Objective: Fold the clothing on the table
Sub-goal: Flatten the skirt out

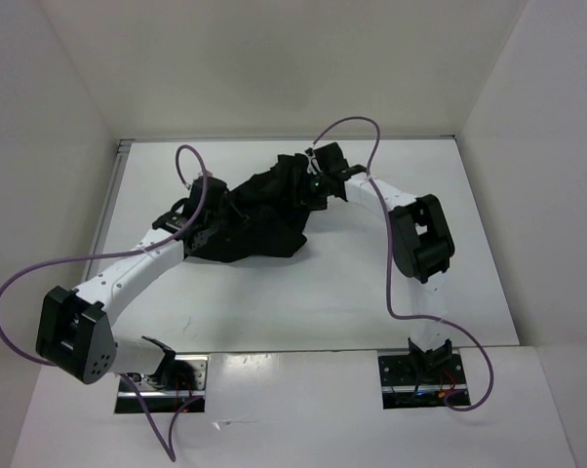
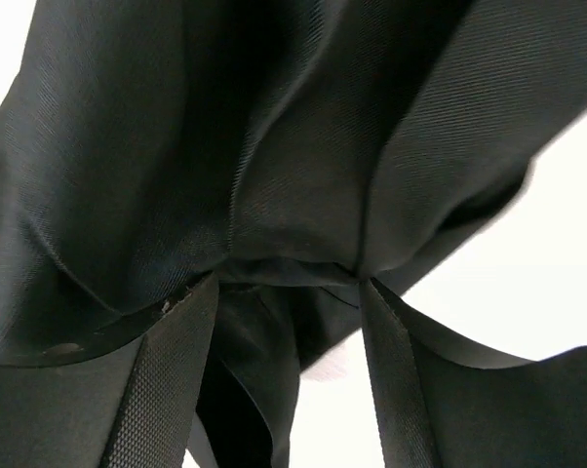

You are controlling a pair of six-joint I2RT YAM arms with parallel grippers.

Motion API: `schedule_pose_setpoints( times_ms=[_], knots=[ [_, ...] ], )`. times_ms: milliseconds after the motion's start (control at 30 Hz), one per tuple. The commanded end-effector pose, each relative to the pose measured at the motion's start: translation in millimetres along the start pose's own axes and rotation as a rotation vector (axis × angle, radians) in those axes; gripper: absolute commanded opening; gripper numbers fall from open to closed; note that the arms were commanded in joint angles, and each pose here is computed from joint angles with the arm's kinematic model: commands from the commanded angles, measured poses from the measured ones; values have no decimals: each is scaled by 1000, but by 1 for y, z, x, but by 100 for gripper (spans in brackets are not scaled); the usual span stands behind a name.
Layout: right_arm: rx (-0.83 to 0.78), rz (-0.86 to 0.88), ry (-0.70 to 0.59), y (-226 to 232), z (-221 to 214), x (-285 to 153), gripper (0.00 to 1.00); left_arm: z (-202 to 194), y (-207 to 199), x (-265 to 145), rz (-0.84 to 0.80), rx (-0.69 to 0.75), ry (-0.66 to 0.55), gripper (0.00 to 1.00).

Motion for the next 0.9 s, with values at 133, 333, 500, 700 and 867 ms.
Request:
schedule_pose_setpoints(
  times_ms=[133, 333, 500, 700, 867],
  knots=[
    [-27, -24, 65, -1, -17, 35, 51, 11, -17, -26, -122, 56, -47, 0],
    [19, -226, 42, -35, -10, 49, 0, 11, -32, -64, -322, 177, 13, 0],
    [103, -444, -147, -74, 35, 19, 0, 2, -22, -80, -493, 326, 179, 0],
    [142, -613, -326, -92, 65, -29, 0, -29, 10, -66, -509, 434, 415, 0],
    [147, -544, -357, -67, 68, -77, 7, -56, 23, -65, -547, 483, 560, 5]
  ],
)
Point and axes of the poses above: each gripper's point midway between its finger pads, its own x axis out along the fingers, its own y axis along the line the jaws close on, z = x × y, the point moved 10 cm from there along -x, back along the fingers, and after that the axes turned 10 degrees about x, right-handed, at the moved point
